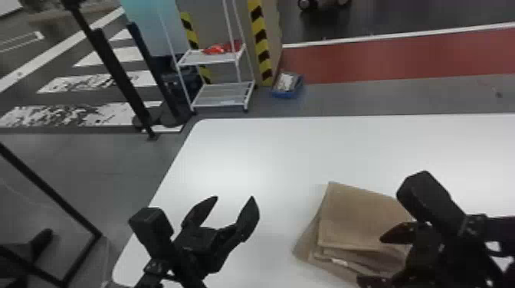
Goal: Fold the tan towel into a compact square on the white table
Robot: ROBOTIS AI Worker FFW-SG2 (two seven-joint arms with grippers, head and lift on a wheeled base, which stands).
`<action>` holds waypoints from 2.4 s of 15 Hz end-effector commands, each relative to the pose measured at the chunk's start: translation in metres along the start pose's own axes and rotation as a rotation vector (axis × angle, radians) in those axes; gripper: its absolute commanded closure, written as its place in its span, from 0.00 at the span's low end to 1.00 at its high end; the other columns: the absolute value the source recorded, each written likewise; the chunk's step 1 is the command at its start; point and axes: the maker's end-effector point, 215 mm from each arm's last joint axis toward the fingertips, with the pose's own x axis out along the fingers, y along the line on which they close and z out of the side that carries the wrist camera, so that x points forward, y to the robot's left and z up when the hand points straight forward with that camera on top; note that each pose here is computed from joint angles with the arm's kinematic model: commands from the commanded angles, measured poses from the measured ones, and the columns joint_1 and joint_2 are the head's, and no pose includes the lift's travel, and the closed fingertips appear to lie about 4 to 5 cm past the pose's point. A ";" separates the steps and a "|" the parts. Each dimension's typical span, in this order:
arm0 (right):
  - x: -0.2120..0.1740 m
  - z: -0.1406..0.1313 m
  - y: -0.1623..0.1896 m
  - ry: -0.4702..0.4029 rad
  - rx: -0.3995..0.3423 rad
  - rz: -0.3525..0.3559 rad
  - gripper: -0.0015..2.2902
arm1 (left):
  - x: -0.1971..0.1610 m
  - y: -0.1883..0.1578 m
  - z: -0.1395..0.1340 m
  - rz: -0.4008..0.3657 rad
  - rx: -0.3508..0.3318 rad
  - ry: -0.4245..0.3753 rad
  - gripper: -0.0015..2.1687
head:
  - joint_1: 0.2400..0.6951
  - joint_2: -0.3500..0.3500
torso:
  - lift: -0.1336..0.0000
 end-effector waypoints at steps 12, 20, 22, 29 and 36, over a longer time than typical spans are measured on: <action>0.010 0.003 0.016 0.037 -0.039 0.068 0.22 | 0.008 0.006 -0.007 0.003 -0.016 0.002 0.04 | 1.00 0.99 | 0.08; 0.006 -0.001 0.005 0.055 -0.042 0.041 0.22 | 0.011 0.007 -0.011 0.001 -0.019 0.009 0.04 | 1.00 0.98 | 0.08; 0.009 -0.007 -0.001 0.082 -0.065 0.026 0.22 | 0.012 0.008 -0.014 0.002 -0.019 0.013 0.04 | 1.00 0.96 | 0.08; 0.007 -0.015 -0.020 0.141 -0.159 -0.023 0.40 | 0.018 0.005 -0.011 -0.004 -0.020 0.005 0.04 | 1.00 0.94 | 0.08; -0.005 -0.030 -0.052 0.209 -0.276 -0.088 0.40 | 0.022 -0.001 -0.013 -0.011 -0.025 0.009 0.04 | 1.00 0.86 | 0.08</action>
